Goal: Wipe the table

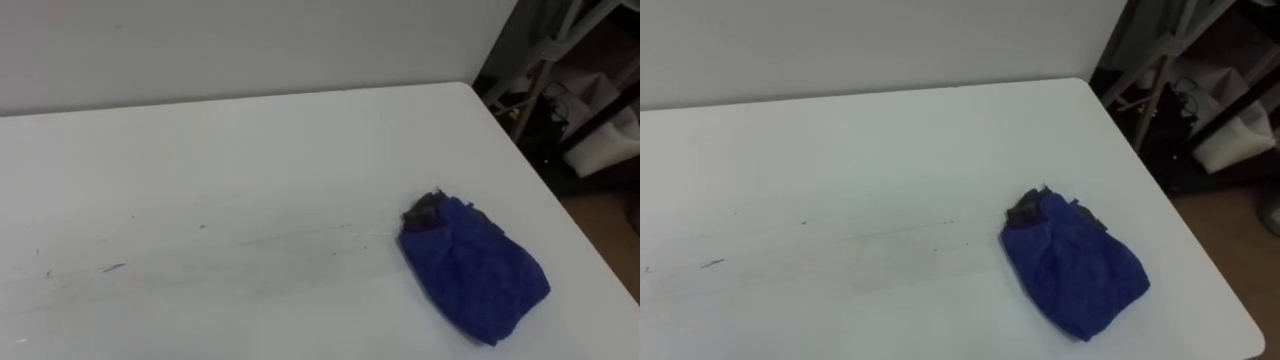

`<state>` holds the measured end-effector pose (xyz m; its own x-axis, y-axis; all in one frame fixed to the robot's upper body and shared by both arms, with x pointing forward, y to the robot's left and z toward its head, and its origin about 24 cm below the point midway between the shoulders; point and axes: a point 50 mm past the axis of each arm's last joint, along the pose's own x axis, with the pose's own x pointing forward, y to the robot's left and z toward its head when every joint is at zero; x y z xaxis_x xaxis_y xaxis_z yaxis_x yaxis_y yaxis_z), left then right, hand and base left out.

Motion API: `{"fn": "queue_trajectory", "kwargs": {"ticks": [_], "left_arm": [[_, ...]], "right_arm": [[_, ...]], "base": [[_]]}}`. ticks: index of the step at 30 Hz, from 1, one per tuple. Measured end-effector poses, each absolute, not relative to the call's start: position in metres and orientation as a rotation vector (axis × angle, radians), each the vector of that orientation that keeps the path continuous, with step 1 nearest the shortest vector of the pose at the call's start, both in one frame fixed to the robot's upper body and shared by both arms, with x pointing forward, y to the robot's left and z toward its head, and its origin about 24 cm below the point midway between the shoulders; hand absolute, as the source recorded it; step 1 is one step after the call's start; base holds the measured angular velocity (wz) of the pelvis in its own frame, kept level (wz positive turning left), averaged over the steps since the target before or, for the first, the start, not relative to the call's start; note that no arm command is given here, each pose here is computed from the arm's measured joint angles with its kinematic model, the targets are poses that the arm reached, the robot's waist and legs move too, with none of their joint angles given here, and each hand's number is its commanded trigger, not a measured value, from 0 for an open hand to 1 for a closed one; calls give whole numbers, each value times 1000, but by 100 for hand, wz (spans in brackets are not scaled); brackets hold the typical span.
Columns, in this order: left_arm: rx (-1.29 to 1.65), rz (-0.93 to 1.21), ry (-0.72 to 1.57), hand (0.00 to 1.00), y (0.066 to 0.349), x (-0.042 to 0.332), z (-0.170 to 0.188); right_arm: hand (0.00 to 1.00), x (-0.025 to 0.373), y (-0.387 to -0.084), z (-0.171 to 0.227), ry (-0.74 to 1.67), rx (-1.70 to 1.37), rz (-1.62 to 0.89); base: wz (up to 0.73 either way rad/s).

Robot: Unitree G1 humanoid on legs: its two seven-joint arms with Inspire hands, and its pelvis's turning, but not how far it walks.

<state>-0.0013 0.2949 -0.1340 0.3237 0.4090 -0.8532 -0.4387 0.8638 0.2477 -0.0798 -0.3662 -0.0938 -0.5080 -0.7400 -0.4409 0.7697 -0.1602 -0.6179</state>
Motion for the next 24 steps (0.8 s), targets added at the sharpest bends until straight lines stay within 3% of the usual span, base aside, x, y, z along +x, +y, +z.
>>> {"fn": "queue_trajectory", "kwargs": {"ticks": [5, 7, 13, 17, 24], "left_arm": [[-17, 512, 1165, 0, 288, -2, -139], [-6, 452, 1171, 0, 280, 7, -143], [23, 343, 1192, 0, 263, 20, -150], [48, 355, 1227, 0, 260, 13, -153], [179, 374, 1312, 0, 253, 0, -157]], "right_arm": [[0, -83, -338, -117, 1283, -46, -1452], [0, -73, -326, -127, 1387, -148, -1180], [0, -39, -299, -147, 1460, -278, -723], [0, -17, -282, -156, 1446, -277, -598], [0, -16, -265, -162, 1513, -345, -439]], "base": [[0], [0], [4], [6], [6]]}}
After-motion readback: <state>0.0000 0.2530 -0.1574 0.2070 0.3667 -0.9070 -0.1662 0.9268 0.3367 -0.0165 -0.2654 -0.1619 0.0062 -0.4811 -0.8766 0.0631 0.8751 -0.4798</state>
